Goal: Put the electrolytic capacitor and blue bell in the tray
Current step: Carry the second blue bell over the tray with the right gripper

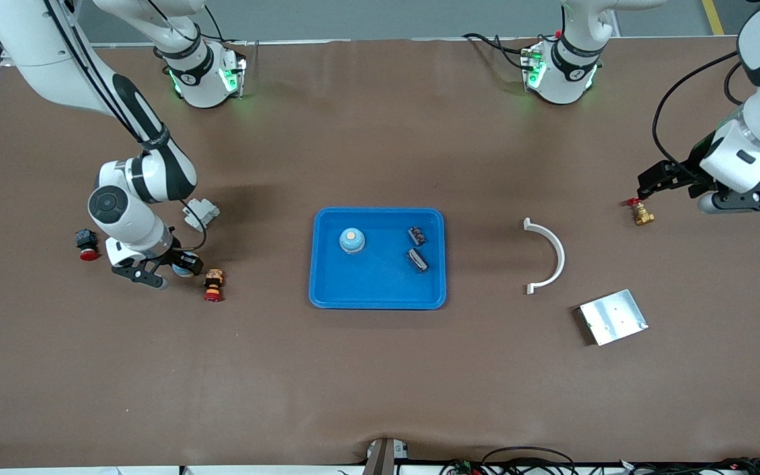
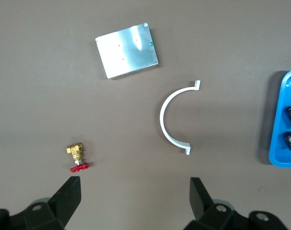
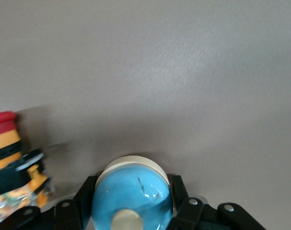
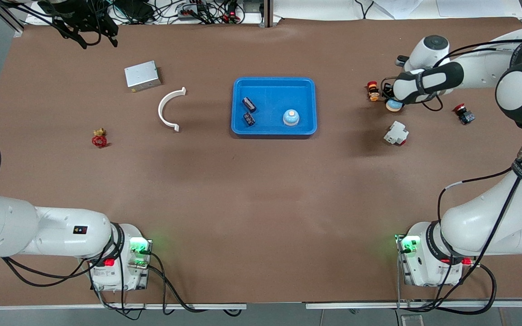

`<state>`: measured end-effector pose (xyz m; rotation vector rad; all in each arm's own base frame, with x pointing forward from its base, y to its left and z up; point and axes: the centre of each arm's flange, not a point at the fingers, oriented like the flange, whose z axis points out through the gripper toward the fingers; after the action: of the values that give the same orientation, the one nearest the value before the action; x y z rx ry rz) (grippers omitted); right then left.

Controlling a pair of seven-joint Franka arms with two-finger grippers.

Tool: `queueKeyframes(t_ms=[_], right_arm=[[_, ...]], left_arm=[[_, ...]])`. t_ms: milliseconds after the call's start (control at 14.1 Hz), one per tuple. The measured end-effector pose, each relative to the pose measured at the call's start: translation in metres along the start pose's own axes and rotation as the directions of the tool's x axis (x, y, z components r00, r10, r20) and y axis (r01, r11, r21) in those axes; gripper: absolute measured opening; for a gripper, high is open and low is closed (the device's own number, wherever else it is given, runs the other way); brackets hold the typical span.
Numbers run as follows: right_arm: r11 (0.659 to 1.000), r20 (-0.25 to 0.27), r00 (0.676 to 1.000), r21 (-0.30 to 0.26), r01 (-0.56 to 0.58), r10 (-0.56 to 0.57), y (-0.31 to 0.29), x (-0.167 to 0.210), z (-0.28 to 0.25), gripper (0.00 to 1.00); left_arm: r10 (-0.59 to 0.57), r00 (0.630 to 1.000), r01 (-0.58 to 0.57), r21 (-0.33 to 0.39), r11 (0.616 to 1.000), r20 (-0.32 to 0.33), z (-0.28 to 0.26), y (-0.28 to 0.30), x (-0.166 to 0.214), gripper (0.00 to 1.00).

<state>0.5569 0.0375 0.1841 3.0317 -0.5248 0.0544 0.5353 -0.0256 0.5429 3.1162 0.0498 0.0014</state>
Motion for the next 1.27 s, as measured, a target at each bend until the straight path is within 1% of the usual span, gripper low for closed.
queueKeyframes(t_ms=[141,283,424,495,636,848,1060,1272], right_arm=[[0.998,0.023,0.999,-0.033,-0.045,0.046,-0.028,-0.002,-0.023,0.67],[0.994,0.025,0.995,-0.058,-0.091,0.092,-0.059,-0.006,-0.050,0.67],[0.988,0.022,0.990,-0.068,-0.140,0.142,-0.086,-0.007,-0.078,0.67],[0.983,0.027,0.984,-0.057,-0.174,0.176,-0.101,-0.006,-0.092,0.67],[0.971,0.045,0.970,-0.018,-0.239,0.239,-0.131,-0.008,-0.118,0.67],[0.949,0.056,0.949,0.032,-0.314,0.312,-0.174,-0.022,-0.141,0.67],[0.920,0.056,0.921,0.049,-0.389,0.387,-0.226,-0.049,-0.146,0.67],[0.889,0.064,0.890,0.057,-0.455,0.452,-0.283,-0.074,-0.135,0.67]], left_arm=[[-0.001,1.000,0.001,0.000,1.000,0.007,-0.018,-0.001,-0.002,1.00],[-0.002,1.000,0.002,0.000,1.000,0.011,-0.043,-0.001,-0.004,1.00],[-0.001,1.000,0.001,-0.001,1.000,-0.002,-0.063,-0.001,-0.005,1.00],[-0.001,1.000,0.001,-0.001,1.000,-0.004,-0.067,-0.001,-0.005,1.00],[-0.002,1.000,0.002,-0.001,1.000,-0.001,-0.069,-0.002,-0.006,1.00],[-0.003,1.000,0.003,-0.002,1.000,-0.009,-0.081,-0.002,-0.006,1.00],[-0.002,1.000,0.002,-0.002,1.000,-0.006,-0.088,-0.002,-0.008,1.00],[-0.002,1.000,0.002,-0.001,1.000,-0.002,-0.089,-0.002,-0.009,1.00]])
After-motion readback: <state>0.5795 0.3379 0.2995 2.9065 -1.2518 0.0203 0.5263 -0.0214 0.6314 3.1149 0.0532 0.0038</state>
